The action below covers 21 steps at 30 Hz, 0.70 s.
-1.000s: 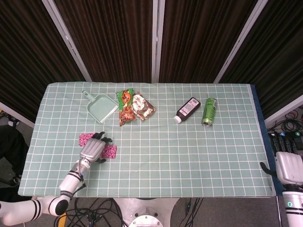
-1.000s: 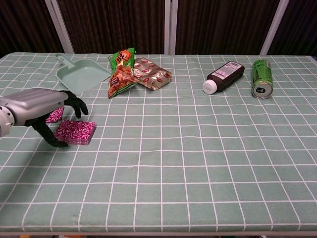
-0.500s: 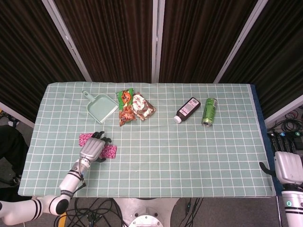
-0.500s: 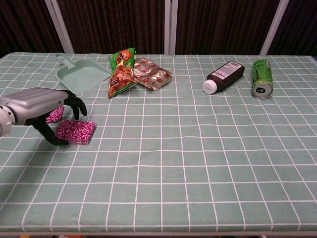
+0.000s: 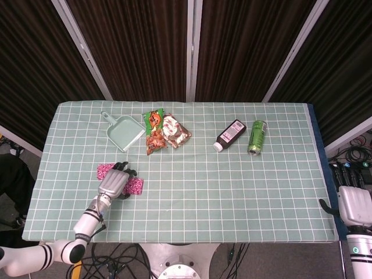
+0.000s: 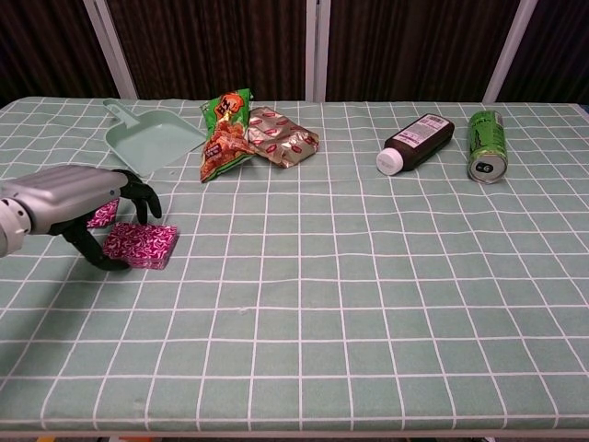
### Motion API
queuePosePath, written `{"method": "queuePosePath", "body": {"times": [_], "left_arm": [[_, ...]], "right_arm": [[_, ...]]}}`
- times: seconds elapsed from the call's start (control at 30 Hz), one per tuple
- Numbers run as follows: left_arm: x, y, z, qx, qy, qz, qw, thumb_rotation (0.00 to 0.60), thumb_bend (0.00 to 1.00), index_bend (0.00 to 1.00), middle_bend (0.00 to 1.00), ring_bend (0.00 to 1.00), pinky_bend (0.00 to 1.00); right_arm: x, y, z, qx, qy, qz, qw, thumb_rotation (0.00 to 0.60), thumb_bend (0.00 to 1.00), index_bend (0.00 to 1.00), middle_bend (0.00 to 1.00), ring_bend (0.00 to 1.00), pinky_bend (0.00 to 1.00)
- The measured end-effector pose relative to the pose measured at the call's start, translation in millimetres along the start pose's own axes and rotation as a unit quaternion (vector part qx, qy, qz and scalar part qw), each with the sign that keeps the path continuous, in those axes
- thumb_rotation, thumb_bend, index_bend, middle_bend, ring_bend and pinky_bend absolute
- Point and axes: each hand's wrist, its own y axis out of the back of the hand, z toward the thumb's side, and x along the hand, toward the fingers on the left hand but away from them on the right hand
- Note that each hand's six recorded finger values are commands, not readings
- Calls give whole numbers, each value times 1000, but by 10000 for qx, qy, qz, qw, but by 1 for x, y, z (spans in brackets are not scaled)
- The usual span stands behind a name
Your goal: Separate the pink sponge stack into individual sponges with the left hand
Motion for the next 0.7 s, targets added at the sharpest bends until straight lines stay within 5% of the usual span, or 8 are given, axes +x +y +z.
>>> {"method": "queuePosePath", "body": {"times": [0.7], "left_arm": [[0,0,-1,-170,9,80,9998,600,253,368,410,133,136]], "right_arm": [[-1,-1,-2,-9,-48,18,10000,600,146,0,3,0,0]]}}
